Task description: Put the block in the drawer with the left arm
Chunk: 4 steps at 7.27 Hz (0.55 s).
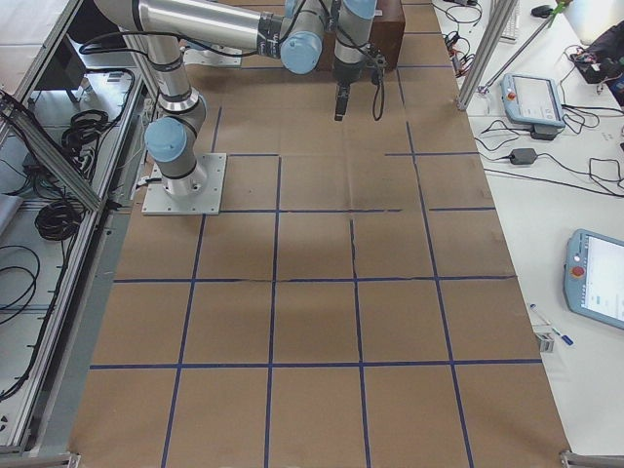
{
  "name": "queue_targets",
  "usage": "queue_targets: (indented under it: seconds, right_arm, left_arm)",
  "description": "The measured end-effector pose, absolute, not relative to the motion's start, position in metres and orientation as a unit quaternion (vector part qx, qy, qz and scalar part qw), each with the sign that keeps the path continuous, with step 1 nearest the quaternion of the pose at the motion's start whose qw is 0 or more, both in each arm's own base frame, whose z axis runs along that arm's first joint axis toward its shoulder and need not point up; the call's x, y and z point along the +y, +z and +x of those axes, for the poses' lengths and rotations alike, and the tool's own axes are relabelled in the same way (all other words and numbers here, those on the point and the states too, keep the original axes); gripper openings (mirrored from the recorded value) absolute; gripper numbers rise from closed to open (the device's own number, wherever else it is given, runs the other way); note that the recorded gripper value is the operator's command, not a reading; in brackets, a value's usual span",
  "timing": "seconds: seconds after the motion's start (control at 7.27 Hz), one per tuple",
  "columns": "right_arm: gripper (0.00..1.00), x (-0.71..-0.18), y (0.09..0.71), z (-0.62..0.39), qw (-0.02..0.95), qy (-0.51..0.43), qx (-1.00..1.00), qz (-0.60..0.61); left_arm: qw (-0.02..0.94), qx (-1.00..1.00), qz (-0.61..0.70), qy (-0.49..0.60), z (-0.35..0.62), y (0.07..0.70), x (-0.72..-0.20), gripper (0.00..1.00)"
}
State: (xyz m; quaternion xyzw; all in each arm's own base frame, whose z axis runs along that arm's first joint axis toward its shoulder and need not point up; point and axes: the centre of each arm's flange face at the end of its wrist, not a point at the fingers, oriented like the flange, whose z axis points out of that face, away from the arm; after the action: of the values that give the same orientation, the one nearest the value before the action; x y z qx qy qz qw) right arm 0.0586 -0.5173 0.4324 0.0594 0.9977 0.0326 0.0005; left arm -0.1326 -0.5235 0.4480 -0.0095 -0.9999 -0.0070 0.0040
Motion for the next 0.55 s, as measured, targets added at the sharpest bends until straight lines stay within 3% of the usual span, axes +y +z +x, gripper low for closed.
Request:
queue_targets:
  seconds: [0.55]
  right_arm:
    - [1.00, -0.5172, 0.4326, 0.0586, 0.000, 0.032, 0.998, 0.059]
  left_arm:
    - [0.004, -1.000, -0.010, -0.008, -0.1325, 0.4471, -0.5231, 0.99]
